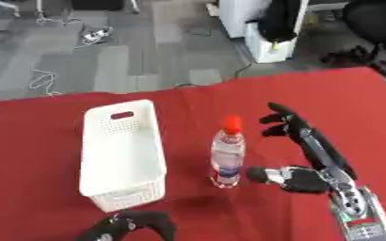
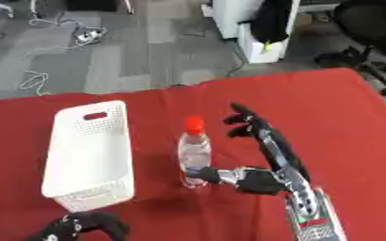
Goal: Pick up objects on the table and place them in the box.
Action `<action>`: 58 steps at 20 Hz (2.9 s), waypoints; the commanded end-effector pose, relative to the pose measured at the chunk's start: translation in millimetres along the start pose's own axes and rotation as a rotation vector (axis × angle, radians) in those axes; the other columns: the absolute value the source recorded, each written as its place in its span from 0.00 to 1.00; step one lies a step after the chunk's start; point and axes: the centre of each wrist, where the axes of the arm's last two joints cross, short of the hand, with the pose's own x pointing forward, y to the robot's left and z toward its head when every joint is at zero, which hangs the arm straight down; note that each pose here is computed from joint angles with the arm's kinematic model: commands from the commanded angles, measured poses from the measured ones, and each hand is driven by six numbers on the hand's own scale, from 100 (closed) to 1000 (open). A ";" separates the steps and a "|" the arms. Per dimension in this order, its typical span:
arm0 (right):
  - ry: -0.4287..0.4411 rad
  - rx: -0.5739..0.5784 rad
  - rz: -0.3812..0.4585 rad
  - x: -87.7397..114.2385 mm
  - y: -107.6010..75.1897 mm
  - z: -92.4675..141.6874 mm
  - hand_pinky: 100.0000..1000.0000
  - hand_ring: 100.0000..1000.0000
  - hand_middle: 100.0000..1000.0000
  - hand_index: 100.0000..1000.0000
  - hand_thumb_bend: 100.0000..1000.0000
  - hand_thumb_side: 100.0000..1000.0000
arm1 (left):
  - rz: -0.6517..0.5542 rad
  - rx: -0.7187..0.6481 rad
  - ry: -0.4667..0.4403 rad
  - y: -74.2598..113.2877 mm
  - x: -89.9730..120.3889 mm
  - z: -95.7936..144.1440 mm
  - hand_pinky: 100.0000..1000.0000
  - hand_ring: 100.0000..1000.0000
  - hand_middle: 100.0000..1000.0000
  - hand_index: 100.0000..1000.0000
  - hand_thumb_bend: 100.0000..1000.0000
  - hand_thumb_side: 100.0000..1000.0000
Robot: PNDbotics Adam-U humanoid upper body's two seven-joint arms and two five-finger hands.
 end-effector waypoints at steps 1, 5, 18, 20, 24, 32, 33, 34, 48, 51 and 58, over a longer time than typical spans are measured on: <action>-0.021 -0.018 0.005 4.3 -4.0 -1.0 0.79 0.67 0.75 0.98 1.00 0.49 | 0.046 -0.012 -0.028 2.5 6.3 -7.4 0.66 0.74 0.61 0.96 0.20 0.67; -0.036 -0.022 0.015 6.3 -6.1 -2.3 0.80 0.67 0.75 0.98 1.00 0.49 | 0.087 -0.028 -0.030 3.9 9.9 -10.7 0.66 0.74 0.61 0.96 0.19 0.69; -0.195 0.053 0.061 18.7 -25.0 -12.1 0.87 0.74 0.78 0.99 1.00 0.49 | 0.091 -0.106 -0.079 2.9 19.7 -22.0 0.66 0.73 0.59 0.95 0.17 0.74; -0.217 0.062 0.058 20.2 -27.2 -12.7 0.88 0.75 0.78 0.98 1.00 0.49 | 0.086 -0.113 -0.087 2.8 21.0 -23.2 0.66 0.73 0.59 0.95 0.17 0.74; -0.240 0.080 0.054 21.3 -30.4 -13.7 0.89 0.76 0.78 0.98 1.00 0.49 | 0.080 -0.128 -0.092 1.8 21.3 -24.5 0.66 0.72 0.59 0.95 0.17 0.75; -0.270 0.103 0.061 26.7 -34.4 -17.1 0.90 0.76 0.78 0.97 1.00 0.49 | 0.070 -0.154 -0.109 1.1 22.5 -28.0 0.66 0.72 0.58 0.95 0.16 0.76; -0.273 0.105 0.063 27.4 -34.9 -17.4 0.90 0.76 0.78 0.97 1.00 0.49 | 0.069 -0.158 -0.112 1.1 22.7 -28.4 0.66 0.72 0.58 0.95 0.16 0.76; -0.277 0.105 0.065 28.5 -35.5 -17.6 0.90 0.76 0.78 0.97 1.00 0.49 | 0.067 -0.161 -0.115 1.2 23.1 -29.0 0.66 0.71 0.58 0.95 0.16 0.76; -0.337 0.077 0.063 37.6 -46.2 -19.0 0.89 0.74 0.76 0.94 1.00 0.49 | 0.031 -0.199 -0.140 1.8 25.8 -34.1 0.67 0.71 0.57 0.94 0.14 0.79; -0.393 0.053 0.050 47.1 -51.5 -18.8 0.88 0.74 0.76 0.94 1.00 0.49 | 0.018 -0.207 -0.141 1.1 25.6 -34.6 0.67 0.71 0.57 0.94 0.13 0.80; -0.411 0.029 0.046 50.8 -56.6 -14.4 0.84 0.70 0.71 0.90 1.00 0.49 | -0.002 -0.218 -0.136 -0.6 24.0 -33.4 0.67 0.70 0.56 0.93 0.13 0.81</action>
